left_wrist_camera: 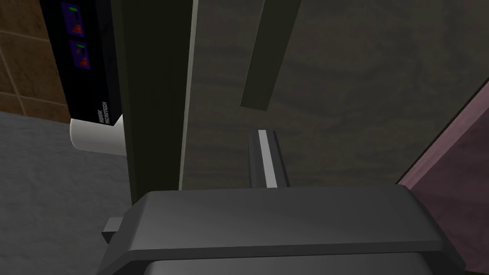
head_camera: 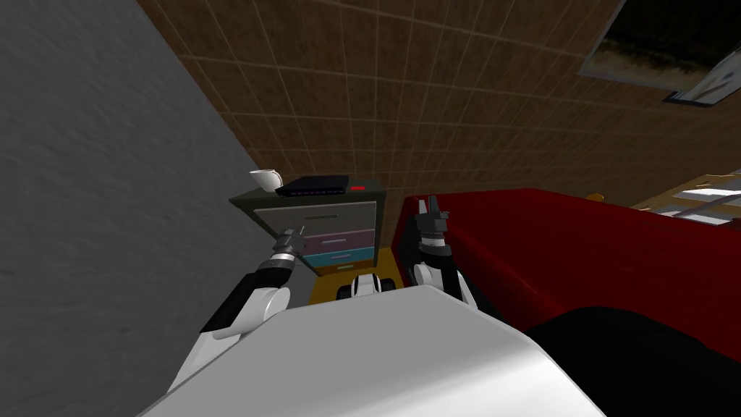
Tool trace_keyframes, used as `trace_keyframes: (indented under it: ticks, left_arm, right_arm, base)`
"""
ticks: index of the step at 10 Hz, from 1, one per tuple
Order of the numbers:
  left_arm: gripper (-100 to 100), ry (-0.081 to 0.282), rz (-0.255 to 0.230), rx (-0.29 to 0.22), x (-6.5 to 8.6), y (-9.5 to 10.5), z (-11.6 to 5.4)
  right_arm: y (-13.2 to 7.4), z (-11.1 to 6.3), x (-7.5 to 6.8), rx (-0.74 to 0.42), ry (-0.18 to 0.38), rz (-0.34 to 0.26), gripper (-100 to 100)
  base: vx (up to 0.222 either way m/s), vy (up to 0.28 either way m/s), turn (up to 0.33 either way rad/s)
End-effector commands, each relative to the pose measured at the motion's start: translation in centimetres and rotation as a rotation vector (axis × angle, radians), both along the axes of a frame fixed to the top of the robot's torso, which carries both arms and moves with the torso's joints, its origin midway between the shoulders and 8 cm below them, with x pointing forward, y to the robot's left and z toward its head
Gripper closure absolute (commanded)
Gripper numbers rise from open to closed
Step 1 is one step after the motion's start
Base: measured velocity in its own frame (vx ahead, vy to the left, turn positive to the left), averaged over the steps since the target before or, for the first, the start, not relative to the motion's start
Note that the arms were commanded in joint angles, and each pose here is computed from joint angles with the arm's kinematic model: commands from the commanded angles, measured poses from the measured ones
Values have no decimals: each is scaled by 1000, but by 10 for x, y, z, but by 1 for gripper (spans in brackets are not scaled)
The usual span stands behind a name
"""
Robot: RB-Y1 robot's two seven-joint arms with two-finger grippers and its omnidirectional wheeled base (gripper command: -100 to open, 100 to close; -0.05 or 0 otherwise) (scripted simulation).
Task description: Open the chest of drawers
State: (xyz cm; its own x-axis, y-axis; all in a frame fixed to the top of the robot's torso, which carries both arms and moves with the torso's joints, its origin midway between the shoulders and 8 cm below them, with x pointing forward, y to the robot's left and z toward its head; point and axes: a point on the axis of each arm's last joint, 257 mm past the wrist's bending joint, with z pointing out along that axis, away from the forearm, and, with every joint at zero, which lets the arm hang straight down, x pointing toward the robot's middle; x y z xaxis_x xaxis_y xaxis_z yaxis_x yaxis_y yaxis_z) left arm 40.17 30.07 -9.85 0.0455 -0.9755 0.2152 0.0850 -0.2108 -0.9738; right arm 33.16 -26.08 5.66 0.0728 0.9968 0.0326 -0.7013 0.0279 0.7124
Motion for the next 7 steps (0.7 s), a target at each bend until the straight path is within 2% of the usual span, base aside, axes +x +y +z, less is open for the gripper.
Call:
trace_keyframes:
  ticks: [1,2,5,7]
  left_arm:
    - [100,0,-2,0,-2,-1,1]
    - [-100,1,2,0,2,1,-3]
    - [-100,2,9,0,8,4,-8]
    - [-100,2,8,0,4,4,0]
  right_arm:
    - [0,0,0,0,0,0,0]
    - [0,0,0,0,0,0,0]
    - [0,0,0,0,0,0,0]
    - [0,0,0,0,0,0,0]
  base:
    - [-89,-19,4]
    - [62,-11,-33]
    - [177,1,-25]
    - [103,3,-4]
